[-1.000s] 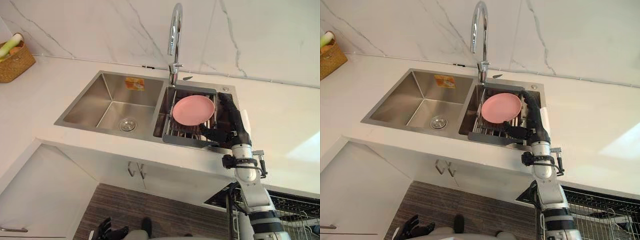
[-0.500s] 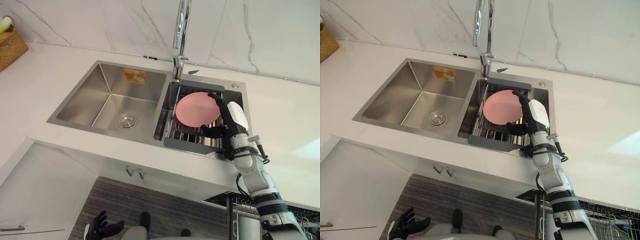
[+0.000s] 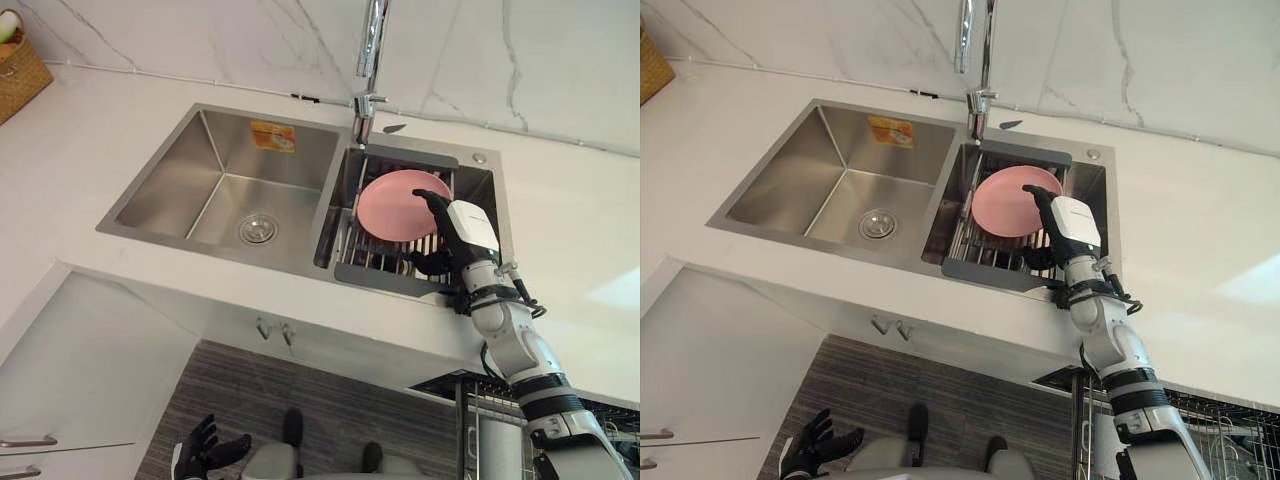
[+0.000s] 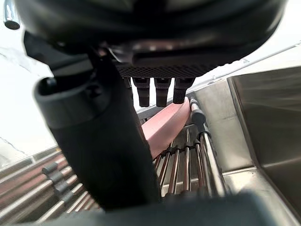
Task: Walk over to the sink, pick up the cup, carry it to the dishwasher, place the cup inside the dishwasher, then close the dishwasher door
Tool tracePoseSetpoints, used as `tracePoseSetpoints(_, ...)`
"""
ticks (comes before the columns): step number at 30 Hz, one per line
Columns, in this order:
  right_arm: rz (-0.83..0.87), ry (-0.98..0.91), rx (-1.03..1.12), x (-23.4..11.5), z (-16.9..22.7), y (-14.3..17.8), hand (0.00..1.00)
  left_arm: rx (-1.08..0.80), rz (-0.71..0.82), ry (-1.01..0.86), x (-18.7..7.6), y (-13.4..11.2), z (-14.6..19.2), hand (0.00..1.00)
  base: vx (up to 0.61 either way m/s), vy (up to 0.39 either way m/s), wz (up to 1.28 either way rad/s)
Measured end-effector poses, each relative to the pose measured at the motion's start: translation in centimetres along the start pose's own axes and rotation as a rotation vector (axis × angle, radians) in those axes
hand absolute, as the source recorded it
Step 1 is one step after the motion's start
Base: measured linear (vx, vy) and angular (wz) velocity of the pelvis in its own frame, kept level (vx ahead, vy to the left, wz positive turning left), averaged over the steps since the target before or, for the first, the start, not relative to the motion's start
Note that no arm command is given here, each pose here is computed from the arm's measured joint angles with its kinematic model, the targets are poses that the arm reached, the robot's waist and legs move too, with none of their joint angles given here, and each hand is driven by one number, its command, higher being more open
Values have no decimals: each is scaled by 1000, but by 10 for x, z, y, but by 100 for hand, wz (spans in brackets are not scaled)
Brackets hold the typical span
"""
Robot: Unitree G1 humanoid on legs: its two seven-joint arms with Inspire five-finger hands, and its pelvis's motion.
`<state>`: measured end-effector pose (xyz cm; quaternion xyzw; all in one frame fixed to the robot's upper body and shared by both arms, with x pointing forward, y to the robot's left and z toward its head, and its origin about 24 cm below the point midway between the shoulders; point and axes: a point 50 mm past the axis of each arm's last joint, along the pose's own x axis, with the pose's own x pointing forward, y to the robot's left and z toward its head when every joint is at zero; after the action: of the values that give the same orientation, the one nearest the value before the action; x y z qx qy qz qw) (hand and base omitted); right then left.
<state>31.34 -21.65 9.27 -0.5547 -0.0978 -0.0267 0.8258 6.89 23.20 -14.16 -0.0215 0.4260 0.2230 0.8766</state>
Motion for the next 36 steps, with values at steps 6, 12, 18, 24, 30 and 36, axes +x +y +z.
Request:
tracePoseSetpoints(6,-31,-25,-46,10,6,-9,90,-6,-3,0,0,-2,0,90,12,-1,1)
tracePoseSetpoints(12,-53,-28,-84,17,9,-15,30,-21,-10,-28,3,-7,8,90,-34,-2,-1)
tracePoseSetpoints(18,-53,-34,-124,31,12,-22,30,-48,7,-42,6,-8,14,90,-51,3,-2)
tracePoseSetpoints(24,-203,-132,-175,54,35,-64,30,-56,8,-67,9,-7,22,90,-25,-13,0)
tracePoseSetpoints(30,-201,-183,-172,47,40,-61,30,-55,7,-78,10,-7,25,90,45,-21,-3)
tracePoseSetpoints(36,-212,-223,-196,34,41,-65,30,-53,8,-77,9,-7,24,90,17,-5,-1)
